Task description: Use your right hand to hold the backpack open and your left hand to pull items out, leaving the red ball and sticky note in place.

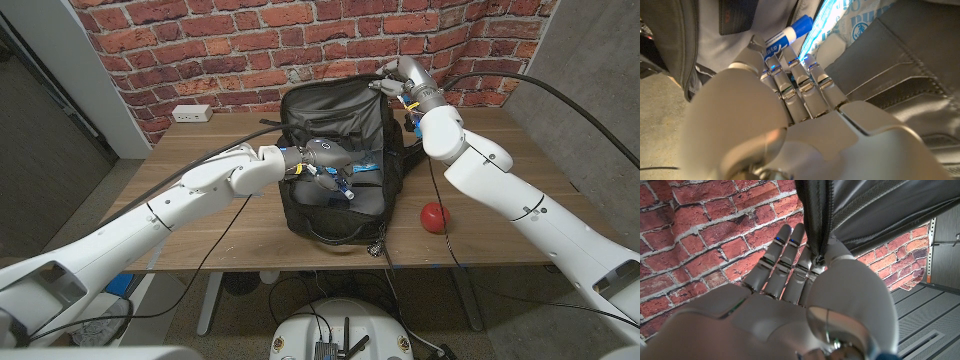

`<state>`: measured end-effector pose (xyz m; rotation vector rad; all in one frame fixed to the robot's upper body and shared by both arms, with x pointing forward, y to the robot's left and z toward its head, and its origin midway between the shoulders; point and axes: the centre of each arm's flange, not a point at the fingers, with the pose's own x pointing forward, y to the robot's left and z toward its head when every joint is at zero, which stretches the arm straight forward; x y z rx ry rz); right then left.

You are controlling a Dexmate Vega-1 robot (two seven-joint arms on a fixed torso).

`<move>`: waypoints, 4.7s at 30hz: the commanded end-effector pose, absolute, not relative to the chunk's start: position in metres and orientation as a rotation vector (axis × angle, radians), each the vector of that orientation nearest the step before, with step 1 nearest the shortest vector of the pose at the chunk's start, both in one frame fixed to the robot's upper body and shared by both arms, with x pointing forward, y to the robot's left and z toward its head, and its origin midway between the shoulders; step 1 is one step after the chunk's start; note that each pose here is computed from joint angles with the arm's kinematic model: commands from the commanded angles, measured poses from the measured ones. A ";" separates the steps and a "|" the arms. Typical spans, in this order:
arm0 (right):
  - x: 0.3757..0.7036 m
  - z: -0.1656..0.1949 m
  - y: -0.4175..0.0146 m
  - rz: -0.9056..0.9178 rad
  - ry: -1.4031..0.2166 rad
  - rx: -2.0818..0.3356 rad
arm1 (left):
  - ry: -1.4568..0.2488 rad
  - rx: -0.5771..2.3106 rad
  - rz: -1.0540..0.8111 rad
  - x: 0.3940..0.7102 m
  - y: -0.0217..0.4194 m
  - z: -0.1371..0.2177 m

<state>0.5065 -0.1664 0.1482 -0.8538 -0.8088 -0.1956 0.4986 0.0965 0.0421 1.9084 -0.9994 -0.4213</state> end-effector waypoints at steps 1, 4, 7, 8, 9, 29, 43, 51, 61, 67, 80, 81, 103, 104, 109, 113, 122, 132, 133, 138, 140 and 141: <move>0.507 0.147 -0.167 -0.196 -0.813 -0.842 | -0.989 1.871 -0.391 0.483 0.103 0.046; 0.507 0.146 -0.166 -0.197 -0.813 -0.840 | -0.981 1.866 -0.384 0.481 0.105 0.047; 0.507 0.145 -0.166 -0.194 -0.809 -0.839 | -0.974 1.847 -0.388 0.479 0.108 0.046; 0.507 0.145 -0.166 -0.193 -0.810 -0.839 | -0.972 1.845 -0.387 0.478 0.109 0.046; 0.507 0.145 -0.166 -0.195 -0.809 -0.838 | -0.971 1.847 -0.382 0.476 0.110 0.046; 0.507 0.144 -0.163 -0.193 -0.808 -0.835 | -0.940 1.772 -0.354 0.456 0.128 0.055; 0.507 0.145 -0.161 -0.189 -0.801 -0.836 | -0.896 1.711 -0.317 0.443 0.152 0.061; 0.508 0.146 -0.158 -0.179 -0.803 -0.838 | -0.866 1.671 -0.275 0.436 0.169 0.064; 0.513 0.150 -0.156 -0.175 -0.810 -0.827 | -0.809 1.659 -0.182 0.429 0.185 0.062; 0.515 0.151 -0.154 -0.177 -0.806 -0.826 | -0.789 1.654 -0.160 0.426 0.192 0.064; 0.518 0.150 -0.154 -0.187 -0.793 -0.822 | -0.760 1.647 -0.111 0.421 0.210 0.070; 0.519 0.150 -0.154 -0.187 -0.791 -0.819 | -0.755 1.647 -0.105 0.422 0.212 0.071; 0.522 0.151 -0.156 -0.192 -0.777 -0.824 | -0.708 1.535 -0.040 0.426 0.259 0.073; 0.520 0.151 -0.156 -0.196 -0.778 -0.822 | -0.703 1.527 -0.036 0.427 0.261 0.073; 0.513 0.151 -0.154 -0.202 -0.787 -0.830 | -0.692 1.494 -0.025 0.432 0.269 0.071; 0.508 0.150 -0.153 -0.207 -0.790 -0.835 | -0.688 1.480 -0.018 0.435 0.274 0.071; 0.500 0.147 -0.152 -0.213 -0.794 -0.834 | -0.664 1.453 0.011 0.440 0.285 0.069; 0.484 0.142 -0.148 -0.233 -0.807 -0.840 | -0.626 1.461 0.029 0.446 0.297 0.066; 0.482 0.141 -0.148 -0.238 -0.807 -0.836 | -0.624 1.464 0.031 0.447 0.299 0.065; 0.476 0.137 -0.146 -0.250 -0.807 -0.837 | -0.613 1.461 0.039 0.450 0.305 0.065; 0.474 0.135 -0.145 -0.251 -0.803 -0.835 | -0.615 1.451 0.047 0.452 0.308 0.064; 0.473 0.134 -0.145 -0.249 -0.800 -0.833 | -0.615 1.445 0.047 0.453 0.309 0.064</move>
